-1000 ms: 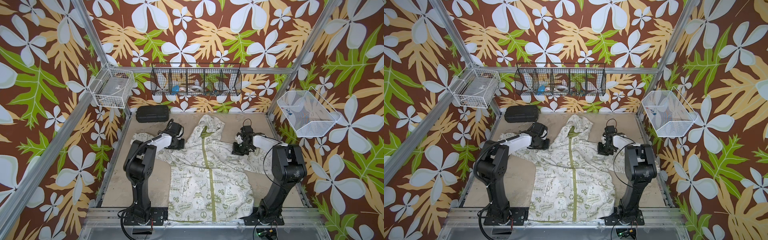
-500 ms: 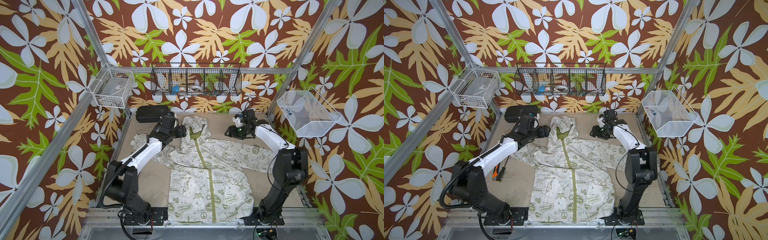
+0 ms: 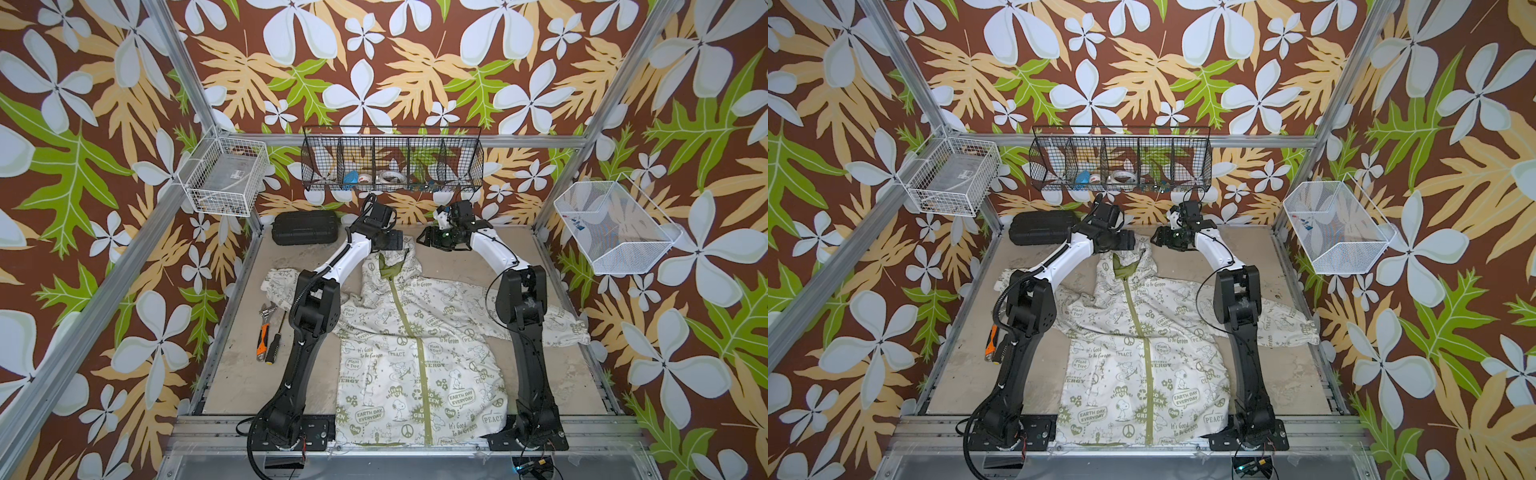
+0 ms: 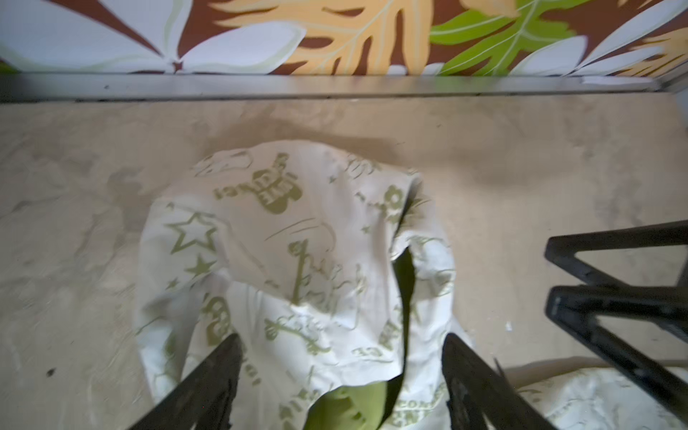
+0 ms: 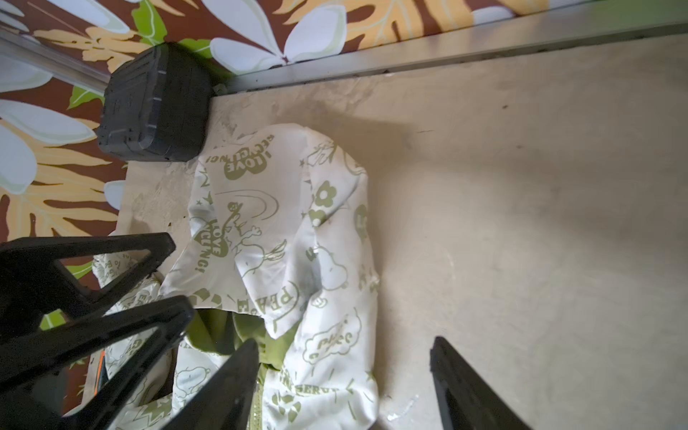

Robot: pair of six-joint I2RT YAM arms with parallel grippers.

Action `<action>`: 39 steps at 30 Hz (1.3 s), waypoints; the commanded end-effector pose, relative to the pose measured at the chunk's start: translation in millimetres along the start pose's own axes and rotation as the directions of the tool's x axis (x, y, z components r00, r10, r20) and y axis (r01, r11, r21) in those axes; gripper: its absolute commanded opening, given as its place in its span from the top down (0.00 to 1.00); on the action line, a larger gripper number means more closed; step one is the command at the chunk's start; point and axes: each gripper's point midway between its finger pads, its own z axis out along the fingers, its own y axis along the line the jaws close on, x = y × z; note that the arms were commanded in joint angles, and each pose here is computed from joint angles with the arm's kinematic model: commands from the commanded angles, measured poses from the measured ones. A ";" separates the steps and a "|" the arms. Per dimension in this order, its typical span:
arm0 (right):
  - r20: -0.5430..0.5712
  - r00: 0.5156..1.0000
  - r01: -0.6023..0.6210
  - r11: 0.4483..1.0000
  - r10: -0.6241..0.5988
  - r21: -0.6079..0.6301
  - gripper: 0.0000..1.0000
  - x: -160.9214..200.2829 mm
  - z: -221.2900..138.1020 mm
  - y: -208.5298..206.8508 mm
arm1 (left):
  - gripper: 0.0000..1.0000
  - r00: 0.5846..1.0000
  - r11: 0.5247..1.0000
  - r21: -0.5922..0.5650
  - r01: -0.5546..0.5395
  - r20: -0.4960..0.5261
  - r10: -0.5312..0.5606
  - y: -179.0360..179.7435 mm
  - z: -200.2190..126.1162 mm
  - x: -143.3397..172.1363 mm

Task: Unzip the jacket
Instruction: Flatten out the jacket at the center of the board.

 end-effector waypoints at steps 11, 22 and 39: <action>-0.090 0.995 -0.049 0.998 0.046 -0.033 0.50 30.3 55.4 -7.1 | 0.22 0.996 0.993 -0.118 -0.024 -0.089 0.014 40.7 -22.5 52.6; -0.055 0.998 -0.039 0.999 0.039 0.000 0.93 16.0 45.1 -13.3 | 0.73 0.994 0.981 -0.170 0.096 0.068 -0.085 55.2 -6.6 -3.6; -0.070 0.991 -0.111 0.992 0.115 0.052 0.92 30.6 -0.2 -79.7 | 0.97 0.827 0.849 0.221 0.479 0.209 -0.521 83.0 -40.0 19.4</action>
